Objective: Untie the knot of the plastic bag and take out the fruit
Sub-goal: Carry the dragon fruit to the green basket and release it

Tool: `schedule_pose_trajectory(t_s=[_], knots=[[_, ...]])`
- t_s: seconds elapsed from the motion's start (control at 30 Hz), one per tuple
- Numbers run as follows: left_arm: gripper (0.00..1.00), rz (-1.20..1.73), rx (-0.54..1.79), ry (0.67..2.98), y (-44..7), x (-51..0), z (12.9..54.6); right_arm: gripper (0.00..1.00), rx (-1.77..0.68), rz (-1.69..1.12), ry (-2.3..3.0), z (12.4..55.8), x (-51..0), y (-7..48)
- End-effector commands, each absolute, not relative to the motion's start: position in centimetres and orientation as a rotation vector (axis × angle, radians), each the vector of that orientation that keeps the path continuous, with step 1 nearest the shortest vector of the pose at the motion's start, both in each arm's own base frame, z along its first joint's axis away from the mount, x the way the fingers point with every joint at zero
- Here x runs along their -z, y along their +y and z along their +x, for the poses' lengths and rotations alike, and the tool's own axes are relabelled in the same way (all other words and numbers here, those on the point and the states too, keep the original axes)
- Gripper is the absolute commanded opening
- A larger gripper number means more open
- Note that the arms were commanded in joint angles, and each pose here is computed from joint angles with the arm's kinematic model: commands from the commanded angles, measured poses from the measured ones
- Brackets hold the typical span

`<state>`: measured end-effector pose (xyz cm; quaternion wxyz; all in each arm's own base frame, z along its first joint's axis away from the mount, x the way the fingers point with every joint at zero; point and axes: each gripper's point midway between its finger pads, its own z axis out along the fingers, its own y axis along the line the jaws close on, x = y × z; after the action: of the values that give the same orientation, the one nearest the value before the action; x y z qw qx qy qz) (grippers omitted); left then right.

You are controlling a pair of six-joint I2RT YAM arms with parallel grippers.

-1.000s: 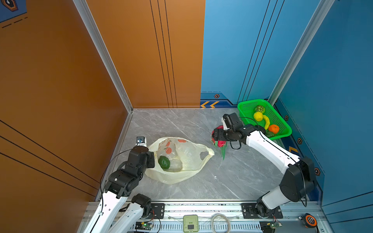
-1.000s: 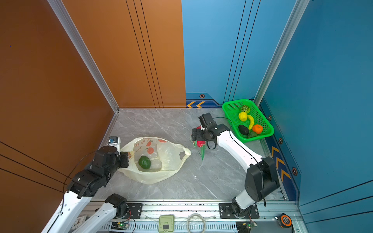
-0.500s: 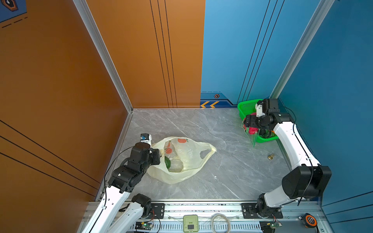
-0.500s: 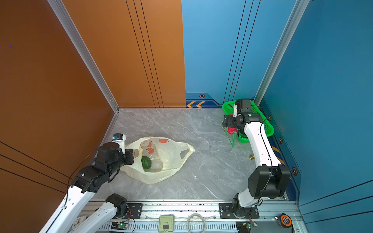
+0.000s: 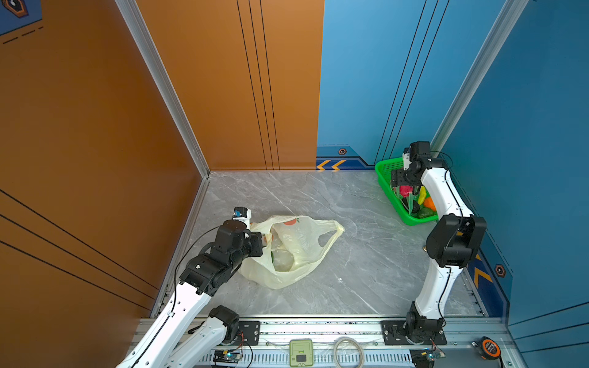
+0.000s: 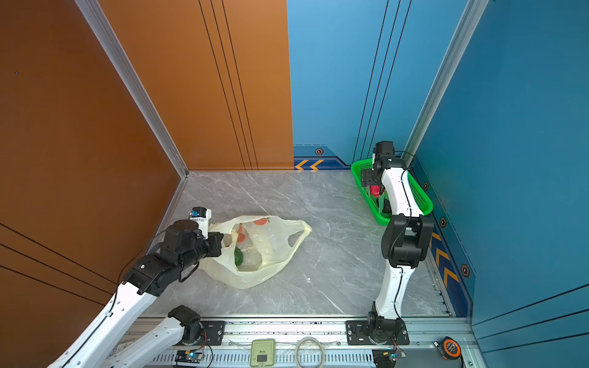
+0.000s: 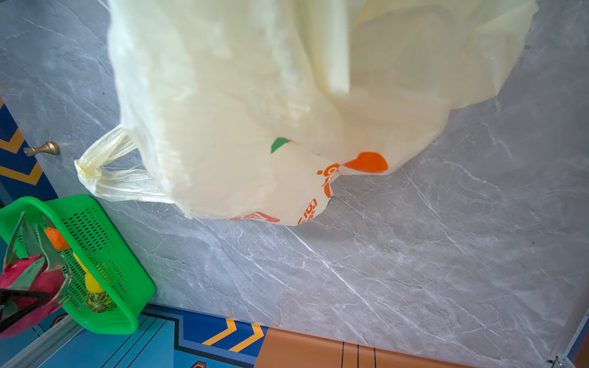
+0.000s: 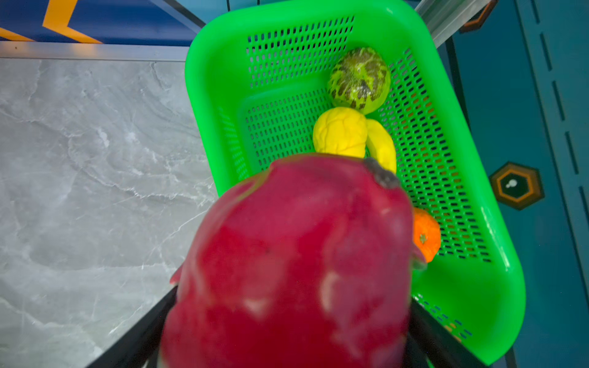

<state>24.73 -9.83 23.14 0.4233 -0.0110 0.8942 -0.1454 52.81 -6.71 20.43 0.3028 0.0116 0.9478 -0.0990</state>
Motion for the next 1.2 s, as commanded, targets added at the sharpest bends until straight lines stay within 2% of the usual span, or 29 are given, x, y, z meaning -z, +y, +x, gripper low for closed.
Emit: schedule_pose_trajectory(t_s=[0.0, 0.17, 0.3, 0.37, 0.67, 0.83, 0.93, 1.17], knots=[[0.00, -0.017, 0.414, 2.206, -10.7, -24.6, 25.0, 0.60, 0.410, -0.013, 2.408, 54.5, -24.1, -8.4], [0.00, -0.011, 0.413, 2.213, -11.0, -24.4, 25.2, 0.72, 0.433, -0.067, 2.494, 56.0, -19.2, -8.3], [0.00, -0.003, 0.412, 2.217, -11.2, -24.5, 25.5, 0.93, 0.457, -0.041, 2.524, 56.0, -17.7, -8.7], [0.00, 0.003, 0.408, 2.215, -11.2, -24.7, 25.6, 1.00, 0.467, -0.032, 2.523, 55.6, -18.0, -8.7], [0.00, -0.005, 0.407, 2.213, -11.1, -24.5, 25.5, 1.00, 0.385, 0.034, 2.497, 52.3, -20.6, -7.9], [0.00, -0.003, 0.416, 2.210, -11.3, -24.4, 25.4, 1.00, 0.101, 0.125, 2.515, 49.7, -20.4, -6.1], [0.00, -0.001, 0.425, 2.205, -11.3, -24.5, 25.3, 1.00, 0.014, 0.140, 2.572, 47.8, -18.4, -5.2], [0.00, 0.010, 0.446, 2.210, -11.6, -24.1, 24.9, 1.00, 0.024, 0.110, 2.696, 45.8, -13.5, -4.9]])
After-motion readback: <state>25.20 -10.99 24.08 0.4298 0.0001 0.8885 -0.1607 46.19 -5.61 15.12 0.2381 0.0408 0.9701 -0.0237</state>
